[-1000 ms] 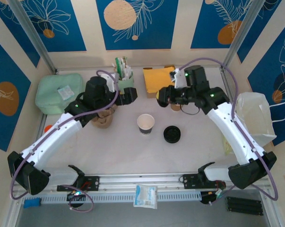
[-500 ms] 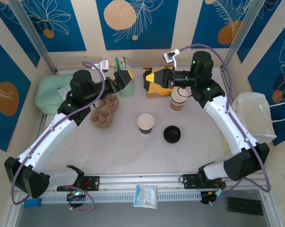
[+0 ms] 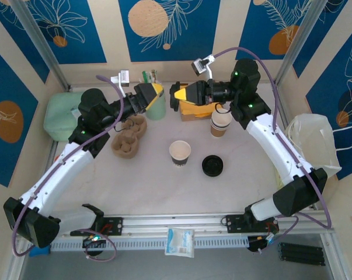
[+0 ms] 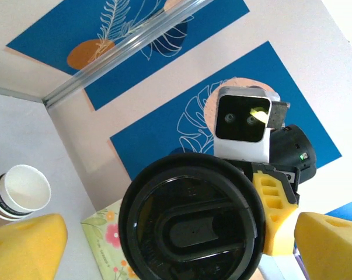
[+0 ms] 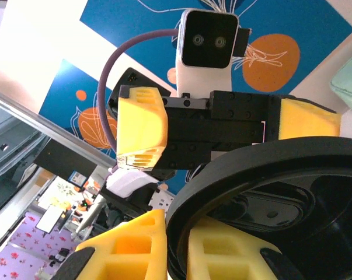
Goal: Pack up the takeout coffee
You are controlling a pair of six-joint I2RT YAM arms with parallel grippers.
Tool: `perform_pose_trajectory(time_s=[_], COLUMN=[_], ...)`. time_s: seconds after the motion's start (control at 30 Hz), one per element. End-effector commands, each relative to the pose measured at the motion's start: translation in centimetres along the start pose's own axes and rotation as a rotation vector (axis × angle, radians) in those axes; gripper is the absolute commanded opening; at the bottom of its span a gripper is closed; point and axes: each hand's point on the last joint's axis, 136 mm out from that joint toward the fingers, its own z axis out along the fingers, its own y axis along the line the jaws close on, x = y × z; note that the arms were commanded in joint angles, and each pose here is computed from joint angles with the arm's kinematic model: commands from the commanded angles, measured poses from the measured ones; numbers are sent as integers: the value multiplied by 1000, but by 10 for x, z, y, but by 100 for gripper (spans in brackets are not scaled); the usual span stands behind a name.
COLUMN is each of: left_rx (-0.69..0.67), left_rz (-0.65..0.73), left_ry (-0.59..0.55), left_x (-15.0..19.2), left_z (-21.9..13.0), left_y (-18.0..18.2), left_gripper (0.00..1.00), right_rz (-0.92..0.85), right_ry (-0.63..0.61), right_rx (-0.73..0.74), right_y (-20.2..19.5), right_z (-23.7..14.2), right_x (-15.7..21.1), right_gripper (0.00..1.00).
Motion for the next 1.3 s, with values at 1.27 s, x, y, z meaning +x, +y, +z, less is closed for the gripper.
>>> perform_pose_trajectory(time_s=[1.27], left_rx=[87], left_rz=[-177], left_ry=[33], left_x=[19], left_z=[26], left_y=[18], left_gripper=[100], right_rz=[7], right_ry=[43], right_rx=[-14], right_y=[-15], right_z=[17], right_x=[6], right_gripper=[11])
